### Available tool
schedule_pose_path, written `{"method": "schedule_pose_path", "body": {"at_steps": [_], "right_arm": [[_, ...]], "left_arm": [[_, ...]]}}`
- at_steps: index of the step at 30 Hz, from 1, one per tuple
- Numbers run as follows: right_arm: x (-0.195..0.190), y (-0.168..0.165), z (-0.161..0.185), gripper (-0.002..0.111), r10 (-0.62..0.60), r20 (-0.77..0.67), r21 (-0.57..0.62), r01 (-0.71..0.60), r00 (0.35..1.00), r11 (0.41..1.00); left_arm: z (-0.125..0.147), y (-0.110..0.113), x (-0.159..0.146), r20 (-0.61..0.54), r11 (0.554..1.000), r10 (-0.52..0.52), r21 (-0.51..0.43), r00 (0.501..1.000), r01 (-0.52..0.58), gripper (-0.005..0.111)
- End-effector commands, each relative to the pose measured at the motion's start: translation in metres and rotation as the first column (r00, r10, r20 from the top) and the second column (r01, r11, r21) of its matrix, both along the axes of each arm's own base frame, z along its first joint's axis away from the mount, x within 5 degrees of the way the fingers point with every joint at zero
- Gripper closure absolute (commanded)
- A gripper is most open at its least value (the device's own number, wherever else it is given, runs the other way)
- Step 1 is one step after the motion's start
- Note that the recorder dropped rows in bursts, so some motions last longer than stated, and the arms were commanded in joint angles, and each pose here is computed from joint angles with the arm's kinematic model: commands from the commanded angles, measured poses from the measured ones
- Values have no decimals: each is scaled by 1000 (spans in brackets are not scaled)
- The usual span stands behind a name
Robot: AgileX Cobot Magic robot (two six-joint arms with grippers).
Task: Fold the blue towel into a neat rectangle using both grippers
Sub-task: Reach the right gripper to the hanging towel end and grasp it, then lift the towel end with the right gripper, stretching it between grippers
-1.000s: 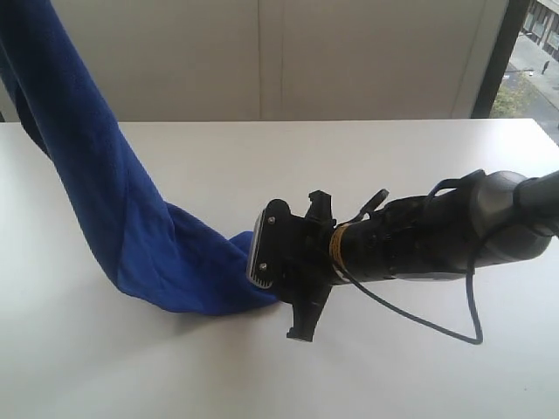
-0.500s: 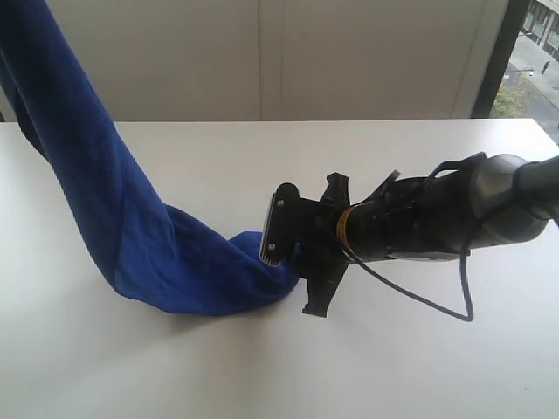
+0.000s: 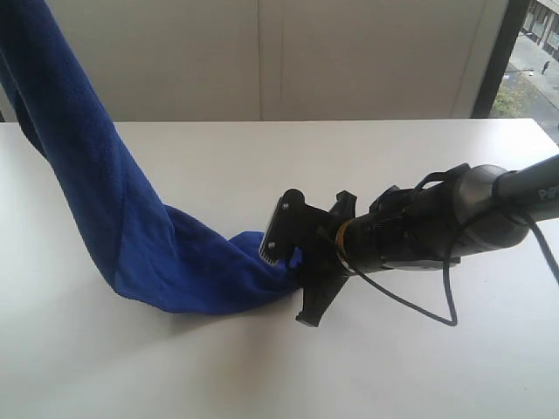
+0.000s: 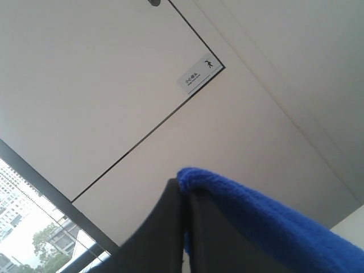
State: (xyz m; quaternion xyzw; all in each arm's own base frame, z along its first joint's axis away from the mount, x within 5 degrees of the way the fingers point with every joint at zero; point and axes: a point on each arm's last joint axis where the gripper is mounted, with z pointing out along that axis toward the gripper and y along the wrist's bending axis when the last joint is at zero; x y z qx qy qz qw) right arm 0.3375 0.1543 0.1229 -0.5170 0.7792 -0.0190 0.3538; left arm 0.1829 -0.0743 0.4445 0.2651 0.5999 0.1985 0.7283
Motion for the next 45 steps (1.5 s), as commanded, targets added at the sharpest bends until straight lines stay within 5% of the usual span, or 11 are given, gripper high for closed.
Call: {"method": "schedule_pose_path", "body": {"at_steps": [1, 7, 11, 17, 30, 33, 38, 42, 45], "right_arm": [[1, -4, -10, 64, -69, -47, 3, 70, 996, 998], [0, -6, -21, 73, -106, -81, -39, 103, 991, 994], [-2, -6, -26, 109, -114, -92, -66, 108, 989, 992], [-3, -6, -11, 108, -129, -57, -88, 124, 990, 988], [-17, -21, 107, 108, -129, 241, -37, 142, 962, 989], [-17, -26, 99, 102, -180, 210, -78, 200, 961, 977], [-14, -28, 85, 67, -480, -93, -84, 473, 873, 877], [-7, -2, 86, 53, -360, -438, -31, 386, 824, 922], [11, 10, 93, 53, -341, -460, 47, 406, 820, 913]], "left_arm": [[5, 1, -4, 22, 1000, -12, -3, 1000, 12, 107], [5, 1, -4, 22, 1000, -12, -3, 1000, 12, 107], [5, 1, -4, 22, 1000, -12, -3, 1000, 12, 107], [5, 1, -4, 22, 1000, -12, -3, 1000, 12, 107], [3, 6, -3, -13, 998, 38, -53, 999, -39, 107], [1, 6, -3, -31, 997, 34, -64, 999, -36, 107], [-3, 5, -3, -83, 996, 25, -82, 996, -32, 107], [-4, 5, -3, -95, 997, 21, -74, 995, -28, 107], [-6, 4, -3, -112, 995, 16, -95, 994, -26, 107]]}}
